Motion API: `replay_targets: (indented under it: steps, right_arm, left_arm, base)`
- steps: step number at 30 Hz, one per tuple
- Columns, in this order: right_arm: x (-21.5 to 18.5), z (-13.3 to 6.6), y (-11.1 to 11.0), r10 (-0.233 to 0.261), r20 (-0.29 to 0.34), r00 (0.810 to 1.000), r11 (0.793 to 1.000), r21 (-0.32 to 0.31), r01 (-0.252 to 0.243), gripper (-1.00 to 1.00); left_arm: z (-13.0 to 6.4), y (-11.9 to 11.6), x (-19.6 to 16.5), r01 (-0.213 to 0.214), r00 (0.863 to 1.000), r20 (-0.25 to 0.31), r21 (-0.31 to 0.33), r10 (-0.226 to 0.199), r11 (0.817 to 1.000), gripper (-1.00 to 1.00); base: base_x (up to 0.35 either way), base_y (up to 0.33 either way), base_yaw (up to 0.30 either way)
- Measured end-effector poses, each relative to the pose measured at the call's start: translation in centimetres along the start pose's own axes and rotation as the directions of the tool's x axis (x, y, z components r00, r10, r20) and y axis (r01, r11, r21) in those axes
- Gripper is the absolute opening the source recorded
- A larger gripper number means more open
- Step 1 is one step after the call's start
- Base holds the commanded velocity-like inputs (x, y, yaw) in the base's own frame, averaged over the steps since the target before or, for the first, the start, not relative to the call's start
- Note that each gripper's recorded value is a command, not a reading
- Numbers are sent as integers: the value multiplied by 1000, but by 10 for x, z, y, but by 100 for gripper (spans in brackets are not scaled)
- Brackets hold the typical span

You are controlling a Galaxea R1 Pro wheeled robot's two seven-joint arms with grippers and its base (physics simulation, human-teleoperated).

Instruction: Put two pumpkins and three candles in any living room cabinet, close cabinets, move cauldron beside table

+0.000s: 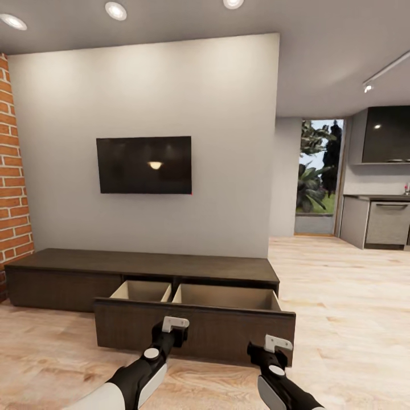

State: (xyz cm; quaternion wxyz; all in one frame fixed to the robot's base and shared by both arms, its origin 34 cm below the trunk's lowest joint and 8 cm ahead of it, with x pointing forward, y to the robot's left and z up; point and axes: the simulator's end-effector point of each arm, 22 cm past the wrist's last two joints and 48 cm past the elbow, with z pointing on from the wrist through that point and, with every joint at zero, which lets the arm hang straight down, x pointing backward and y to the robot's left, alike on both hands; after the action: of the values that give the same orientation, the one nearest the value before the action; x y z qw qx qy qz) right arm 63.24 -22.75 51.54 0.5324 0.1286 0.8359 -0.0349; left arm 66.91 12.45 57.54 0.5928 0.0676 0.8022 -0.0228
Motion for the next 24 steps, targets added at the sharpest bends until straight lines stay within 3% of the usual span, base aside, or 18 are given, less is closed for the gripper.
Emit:
replay_targets:
  steps: [6, 24]
  right_arm:
    - [18, 3, -5, -6, -6, 1000, 1000, 7, 6, 100]
    - [51, 12, -22, 17, 71, 997, 999, 28, -19, 100]
  left_arm:
    - [1, -1, 11, 3, 1000, 15, -1, -3, 1000, 100]
    - [2, -5, 50, -1, 999, 34, 10, 1, 1000, 100]
  base:
    - [0, 0, 0]
    - [0, 0, 0]
